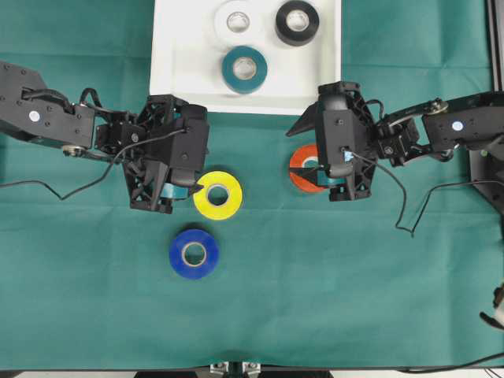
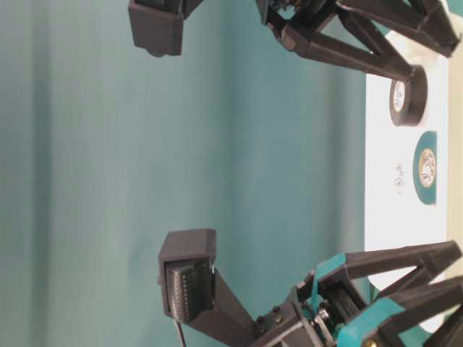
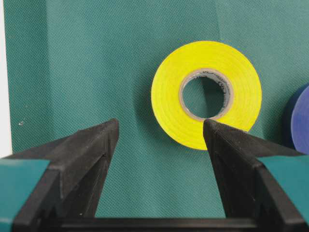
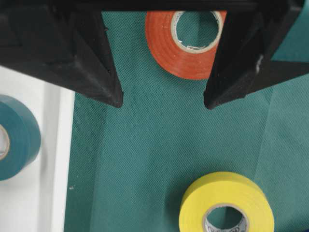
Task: Put the tape alternately from left to right into the white case.
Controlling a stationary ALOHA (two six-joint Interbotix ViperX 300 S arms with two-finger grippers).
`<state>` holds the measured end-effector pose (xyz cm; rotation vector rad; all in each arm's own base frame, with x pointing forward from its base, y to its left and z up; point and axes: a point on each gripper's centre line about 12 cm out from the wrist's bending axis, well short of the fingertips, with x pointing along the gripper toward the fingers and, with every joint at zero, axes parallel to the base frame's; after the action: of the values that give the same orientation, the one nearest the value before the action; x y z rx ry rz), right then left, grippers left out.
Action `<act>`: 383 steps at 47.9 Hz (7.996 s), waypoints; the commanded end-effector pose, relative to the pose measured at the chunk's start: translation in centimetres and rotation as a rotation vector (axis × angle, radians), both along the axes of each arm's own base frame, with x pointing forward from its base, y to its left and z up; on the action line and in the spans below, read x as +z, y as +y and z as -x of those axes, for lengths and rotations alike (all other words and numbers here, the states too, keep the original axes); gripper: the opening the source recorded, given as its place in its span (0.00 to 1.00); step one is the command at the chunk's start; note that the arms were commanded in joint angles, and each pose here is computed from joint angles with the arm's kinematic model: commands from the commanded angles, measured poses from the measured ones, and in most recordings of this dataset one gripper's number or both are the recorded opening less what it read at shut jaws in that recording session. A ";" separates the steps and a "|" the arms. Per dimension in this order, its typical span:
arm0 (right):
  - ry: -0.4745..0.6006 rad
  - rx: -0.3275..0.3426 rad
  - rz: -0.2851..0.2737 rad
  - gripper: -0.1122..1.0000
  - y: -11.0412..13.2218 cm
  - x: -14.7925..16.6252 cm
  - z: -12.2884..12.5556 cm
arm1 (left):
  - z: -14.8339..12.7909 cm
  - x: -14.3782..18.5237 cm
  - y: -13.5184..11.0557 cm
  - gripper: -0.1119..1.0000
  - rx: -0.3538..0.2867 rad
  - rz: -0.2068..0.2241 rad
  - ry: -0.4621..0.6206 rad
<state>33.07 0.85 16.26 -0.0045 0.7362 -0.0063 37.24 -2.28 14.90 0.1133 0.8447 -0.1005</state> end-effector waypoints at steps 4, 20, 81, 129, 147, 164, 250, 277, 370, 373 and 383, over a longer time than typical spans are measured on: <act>-0.035 0.003 -0.007 0.78 0.2 1.1 -0.2 | -0.7 0.7 -0.4 0.95 -0.007 0.004 -0.032; -0.034 0.003 -0.007 0.77 0.2 1.0 -0.2 | -1.3 0.8 -1.1 0.95 -0.024 0.005 -0.038; -0.026 0.010 -0.009 0.77 0.5 0.7 0.0 | -3.7 -3.8 -0.4 0.95 -0.004 -0.003 0.041; -0.028 0.011 -0.008 0.77 0.5 0.8 0.0 | -3.7 -1.1 -0.5 0.07 -0.005 0.001 -0.006; -0.029 0.011 -0.008 0.77 0.5 0.8 -0.1 | -2.5 3.8 0.1 0.07 -0.003 -0.004 -0.057; -0.029 0.011 -0.008 0.77 0.5 0.8 -0.1 | -1.7 4.0 4.1 0.07 0.090 -0.013 -0.022; -0.034 0.011 -0.009 0.77 0.5 1.0 -0.2 | 1.4 1.0 17.2 0.07 0.299 -0.108 0.101; -0.029 0.011 -0.008 0.77 0.5 0.8 -0.1 | 1.4 1.3 17.2 0.63 0.296 -0.130 0.043; -0.028 0.010 -0.009 0.77 0.5 0.8 -0.1 | 0.6 2.0 -0.3 0.61 -0.021 -0.007 0.016; -0.028 0.012 -0.009 0.77 0.5 0.8 -0.1 | 0.7 1.9 -0.7 0.61 -0.020 0.002 0.020; -0.029 0.010 -0.010 0.77 0.5 0.8 -0.1 | 0.8 1.8 -1.7 0.61 -0.018 0.026 0.025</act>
<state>32.85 1.19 16.02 -0.0043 0.7440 0.0024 36.29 -3.54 15.91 0.1005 0.8920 -0.1238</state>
